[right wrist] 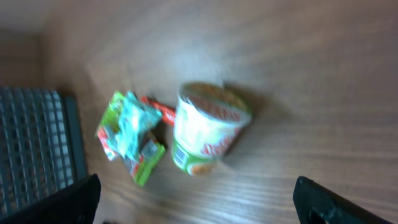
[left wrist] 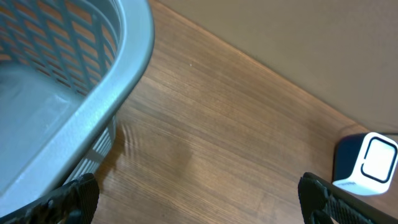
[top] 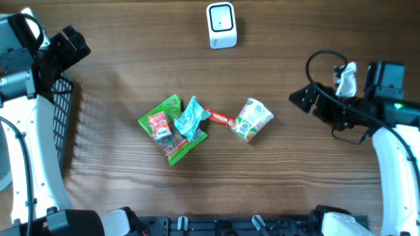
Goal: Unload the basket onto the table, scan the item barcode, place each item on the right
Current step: 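Reach right gripper to the cup noodles and grasp it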
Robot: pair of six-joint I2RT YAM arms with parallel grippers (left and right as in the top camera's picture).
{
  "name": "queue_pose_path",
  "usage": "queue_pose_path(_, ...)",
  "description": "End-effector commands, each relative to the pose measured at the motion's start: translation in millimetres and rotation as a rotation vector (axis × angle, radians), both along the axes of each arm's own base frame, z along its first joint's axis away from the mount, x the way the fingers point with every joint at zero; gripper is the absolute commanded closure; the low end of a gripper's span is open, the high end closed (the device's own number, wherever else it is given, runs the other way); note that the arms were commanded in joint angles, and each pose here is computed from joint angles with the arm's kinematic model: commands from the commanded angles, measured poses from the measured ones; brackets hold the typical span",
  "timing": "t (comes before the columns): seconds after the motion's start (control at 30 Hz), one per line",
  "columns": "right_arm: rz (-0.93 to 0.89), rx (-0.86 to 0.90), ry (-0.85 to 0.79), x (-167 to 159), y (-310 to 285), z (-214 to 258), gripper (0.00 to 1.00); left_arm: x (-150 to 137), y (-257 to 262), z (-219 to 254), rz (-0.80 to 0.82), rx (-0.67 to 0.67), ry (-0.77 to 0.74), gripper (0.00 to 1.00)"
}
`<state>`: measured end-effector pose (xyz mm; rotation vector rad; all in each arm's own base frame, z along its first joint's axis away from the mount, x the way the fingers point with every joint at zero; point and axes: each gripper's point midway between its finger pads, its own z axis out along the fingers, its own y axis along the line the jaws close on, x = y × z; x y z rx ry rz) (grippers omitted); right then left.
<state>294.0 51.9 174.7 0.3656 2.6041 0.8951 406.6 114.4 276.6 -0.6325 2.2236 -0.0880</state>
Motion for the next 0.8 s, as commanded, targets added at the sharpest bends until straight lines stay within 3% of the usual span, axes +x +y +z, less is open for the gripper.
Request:
queue_pose_path(0.0, 0.007, 0.142, 0.053, -13.7, 18.2, -36.9, 0.0, 1.1, 0.0, 7.5, -0.002, -0.001, -0.019, 0.0)
queue_pose_path(0.1, -0.02, 0.175, 0.034, -14.0, 28.3, -75.6, 0.0, 1.2, -0.1, 7.5, -0.003, -0.001, -0.019, 0.0)
queue_pose_path(0.33, -0.037, 0.124, -0.033, 2.6, 69.8, -87.7, 0.0, 1.2, -0.1, 7.6, -0.003, -0.001, -0.02, 0.0)
queue_pose_path(0.47, -0.123, 0.103, 0.061, -1.7, 68.5, -102.6, 0.0, 1.1, 0.0, 7.5, -0.002, -0.001, -0.019, 0.0)
queue_pose_path(0.77, -0.039, 0.104, 0.062, 12.2, 87.7, -138.1, 0.0, 1.1, 0.0, 7.5, -0.002, -0.001, -0.019, 0.0)
